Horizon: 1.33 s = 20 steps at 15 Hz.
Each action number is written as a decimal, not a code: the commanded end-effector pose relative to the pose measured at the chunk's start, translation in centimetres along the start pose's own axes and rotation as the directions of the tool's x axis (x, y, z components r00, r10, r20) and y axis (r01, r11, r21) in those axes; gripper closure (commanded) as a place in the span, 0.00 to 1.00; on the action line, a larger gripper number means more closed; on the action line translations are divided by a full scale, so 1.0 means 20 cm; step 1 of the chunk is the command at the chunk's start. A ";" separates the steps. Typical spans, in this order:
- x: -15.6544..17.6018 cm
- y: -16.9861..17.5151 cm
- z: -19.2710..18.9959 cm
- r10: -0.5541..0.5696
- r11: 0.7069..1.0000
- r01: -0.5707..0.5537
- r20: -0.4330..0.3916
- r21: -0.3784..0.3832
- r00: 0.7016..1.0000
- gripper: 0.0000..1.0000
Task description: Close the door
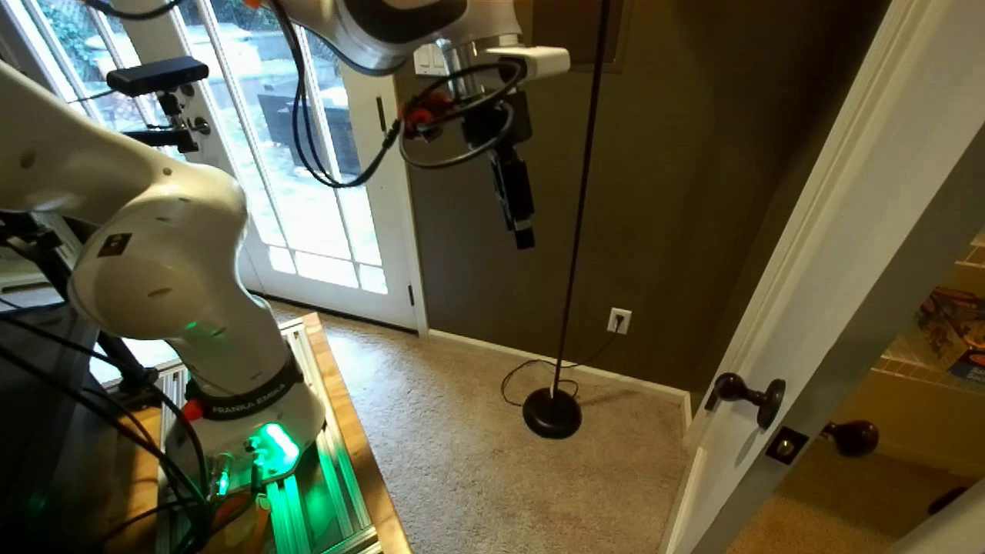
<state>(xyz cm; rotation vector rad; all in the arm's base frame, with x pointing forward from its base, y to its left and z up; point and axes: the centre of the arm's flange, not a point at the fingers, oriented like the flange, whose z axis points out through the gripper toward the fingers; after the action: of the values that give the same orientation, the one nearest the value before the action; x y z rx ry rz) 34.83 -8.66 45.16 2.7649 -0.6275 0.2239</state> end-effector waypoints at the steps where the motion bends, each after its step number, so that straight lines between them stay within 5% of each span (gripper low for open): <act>1: 0.20 -0.03 0.15 0.137 0.989 -0.143 -0.142 -0.032 0.980 0.41; 5: 0.36 -0.02 0.23 0.298 0.951 -0.308 -0.277 0.007 0.913 0.70; 9: 0.48 0.02 0.35 0.431 0.889 -0.458 -0.389 0.028 0.814 0.96; 13: 0.57 0.10 0.44 0.546 0.793 -0.609 -0.468 0.022 0.695 1.00; 14: 0.47 0.16 0.31 0.505 0.838 -0.545 -0.411 0.023 0.759 0.99; 16: 0.50 0.19 0.31 0.535 0.811 -0.585 -0.433 0.021 0.725 0.99; 20: 0.51 0.18 0.31 0.545 0.803 -0.595 -0.436 0.028 0.716 0.99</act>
<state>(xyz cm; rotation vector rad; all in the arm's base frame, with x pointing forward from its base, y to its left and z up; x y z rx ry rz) 42.79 -17.79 42.43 2.2073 -1.3040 0.8697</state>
